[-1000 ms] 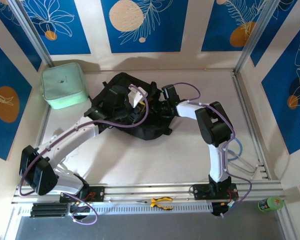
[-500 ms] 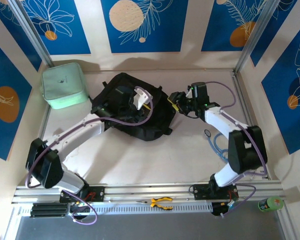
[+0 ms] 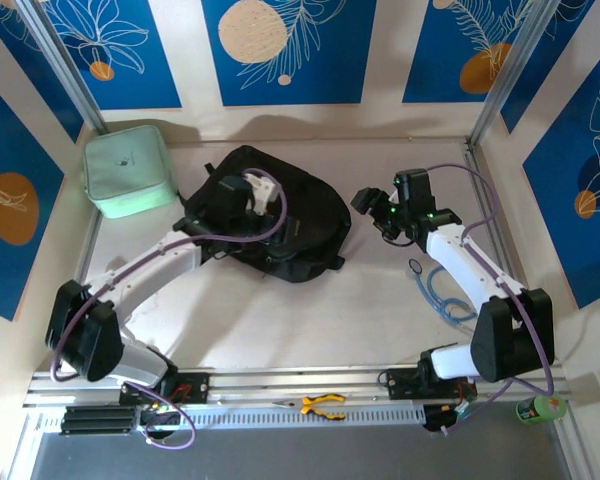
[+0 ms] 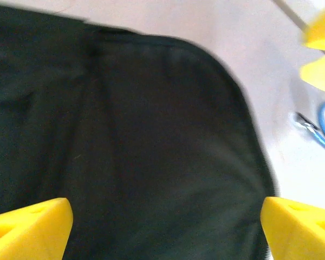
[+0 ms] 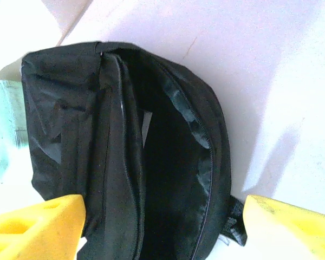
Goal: Pack the student bag
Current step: Close the student bag at the top-center of the table, then zip the student bag at the top-center of the table.
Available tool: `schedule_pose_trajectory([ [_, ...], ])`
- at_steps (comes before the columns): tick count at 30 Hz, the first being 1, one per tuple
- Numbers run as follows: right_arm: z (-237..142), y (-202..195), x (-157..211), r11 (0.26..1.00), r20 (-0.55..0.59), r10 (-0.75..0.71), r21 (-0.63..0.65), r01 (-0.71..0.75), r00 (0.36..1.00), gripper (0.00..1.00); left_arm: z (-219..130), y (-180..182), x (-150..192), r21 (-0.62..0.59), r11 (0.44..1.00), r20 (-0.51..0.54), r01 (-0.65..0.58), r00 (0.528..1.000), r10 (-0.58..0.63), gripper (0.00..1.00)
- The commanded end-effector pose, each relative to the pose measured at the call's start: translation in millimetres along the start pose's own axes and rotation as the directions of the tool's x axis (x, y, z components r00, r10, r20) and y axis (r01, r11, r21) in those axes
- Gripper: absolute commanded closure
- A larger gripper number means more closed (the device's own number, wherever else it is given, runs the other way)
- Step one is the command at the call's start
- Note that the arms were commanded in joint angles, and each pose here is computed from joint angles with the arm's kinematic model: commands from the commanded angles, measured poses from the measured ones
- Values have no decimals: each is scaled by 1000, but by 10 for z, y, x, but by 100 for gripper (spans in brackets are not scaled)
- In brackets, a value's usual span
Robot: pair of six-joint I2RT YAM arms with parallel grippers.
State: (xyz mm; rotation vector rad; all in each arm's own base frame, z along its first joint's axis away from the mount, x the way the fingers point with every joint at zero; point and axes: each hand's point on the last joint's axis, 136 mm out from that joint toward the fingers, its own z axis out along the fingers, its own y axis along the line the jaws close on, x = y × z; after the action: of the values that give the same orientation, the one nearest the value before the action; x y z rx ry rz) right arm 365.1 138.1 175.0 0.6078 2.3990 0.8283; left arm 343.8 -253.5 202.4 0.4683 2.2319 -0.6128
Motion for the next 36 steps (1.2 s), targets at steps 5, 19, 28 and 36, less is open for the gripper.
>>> schedule_pose_trajectory([
  [5, -123, 350, 59, 988, 19, -152, -11, 152, 988, 21, -224, 912, 629, -259, 832, 38, 492, 865, -500, 20],
  [19, -107, 549, 178, 981, -6, -184, -58, 183, 983, 21, -28, 1458, 1009, -72, 457, 200, 886, 462, -864, 48],
  [28, -100, 492, 221, 981, -8, -191, -33, 190, 982, 22, 186, 1505, 930, 2, 415, 188, 910, 408, -894, 58],
  [36, -87, 499, 231, 979, -13, -200, -36, 199, 980, 23, 212, 1474, 808, 44, 434, 186, 900, 420, -889, 79],
])
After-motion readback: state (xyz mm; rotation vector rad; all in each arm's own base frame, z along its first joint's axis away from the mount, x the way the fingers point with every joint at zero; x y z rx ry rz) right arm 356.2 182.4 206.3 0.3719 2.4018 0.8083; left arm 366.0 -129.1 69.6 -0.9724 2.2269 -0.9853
